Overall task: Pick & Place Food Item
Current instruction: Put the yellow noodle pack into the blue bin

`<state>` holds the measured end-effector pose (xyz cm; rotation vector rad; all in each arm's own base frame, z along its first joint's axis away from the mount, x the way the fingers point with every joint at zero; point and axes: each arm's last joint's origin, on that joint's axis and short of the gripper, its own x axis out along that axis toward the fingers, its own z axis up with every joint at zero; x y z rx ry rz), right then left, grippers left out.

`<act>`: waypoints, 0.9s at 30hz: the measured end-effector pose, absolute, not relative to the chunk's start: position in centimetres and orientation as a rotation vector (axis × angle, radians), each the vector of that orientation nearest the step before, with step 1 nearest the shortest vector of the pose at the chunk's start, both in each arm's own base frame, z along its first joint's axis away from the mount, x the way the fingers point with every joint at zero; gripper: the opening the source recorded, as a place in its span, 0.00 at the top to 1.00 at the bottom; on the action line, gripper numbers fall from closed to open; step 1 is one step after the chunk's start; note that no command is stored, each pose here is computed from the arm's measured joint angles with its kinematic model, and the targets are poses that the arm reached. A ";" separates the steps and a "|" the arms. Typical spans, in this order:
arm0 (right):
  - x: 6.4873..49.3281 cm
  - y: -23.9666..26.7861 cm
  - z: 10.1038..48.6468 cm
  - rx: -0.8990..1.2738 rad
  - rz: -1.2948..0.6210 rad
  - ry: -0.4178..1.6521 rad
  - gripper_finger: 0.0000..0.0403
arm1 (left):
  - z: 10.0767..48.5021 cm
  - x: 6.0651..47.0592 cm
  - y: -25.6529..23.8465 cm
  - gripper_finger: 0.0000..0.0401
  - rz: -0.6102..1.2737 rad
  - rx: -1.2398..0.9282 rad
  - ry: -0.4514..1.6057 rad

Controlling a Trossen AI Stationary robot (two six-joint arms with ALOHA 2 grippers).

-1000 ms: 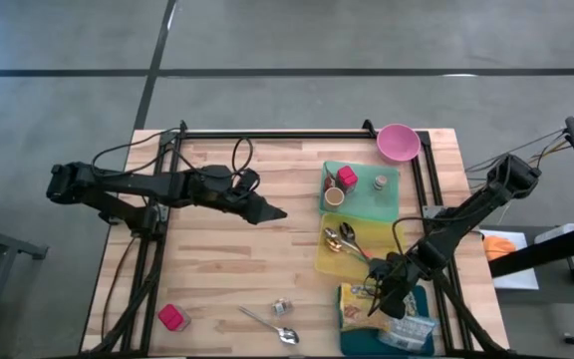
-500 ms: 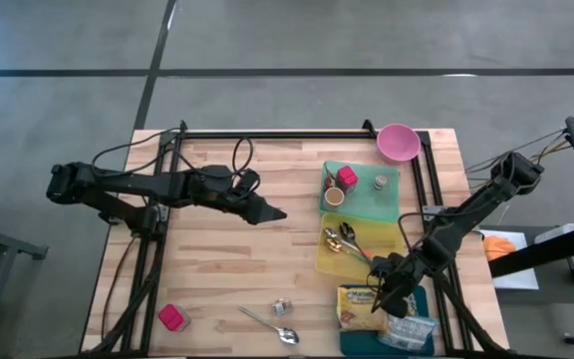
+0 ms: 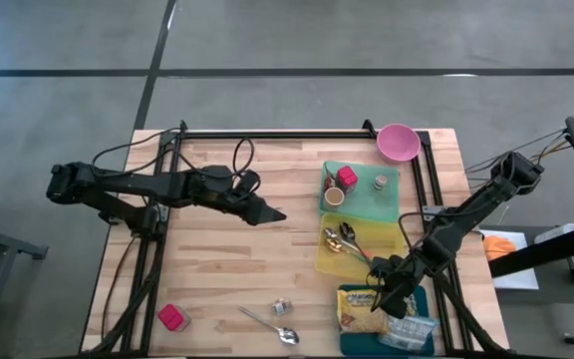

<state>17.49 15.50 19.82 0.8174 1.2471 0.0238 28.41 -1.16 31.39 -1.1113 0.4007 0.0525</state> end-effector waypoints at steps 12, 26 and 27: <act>17.0 15.3 21.0 0.905 0.049 1.244 0.29 | 31.4 28.4 -1.4 0.29 -0.025 -1.120 0.447; 16.3 14.7 22.6 0.977 0.081 1.203 0.27 | 31.5 28.2 -3.4 0.29 -0.158 -0.978 0.492; 16.3 14.7 22.7 0.982 0.086 1.200 0.27 | 31.4 28.2 -3.7 0.29 -0.167 -0.971 0.498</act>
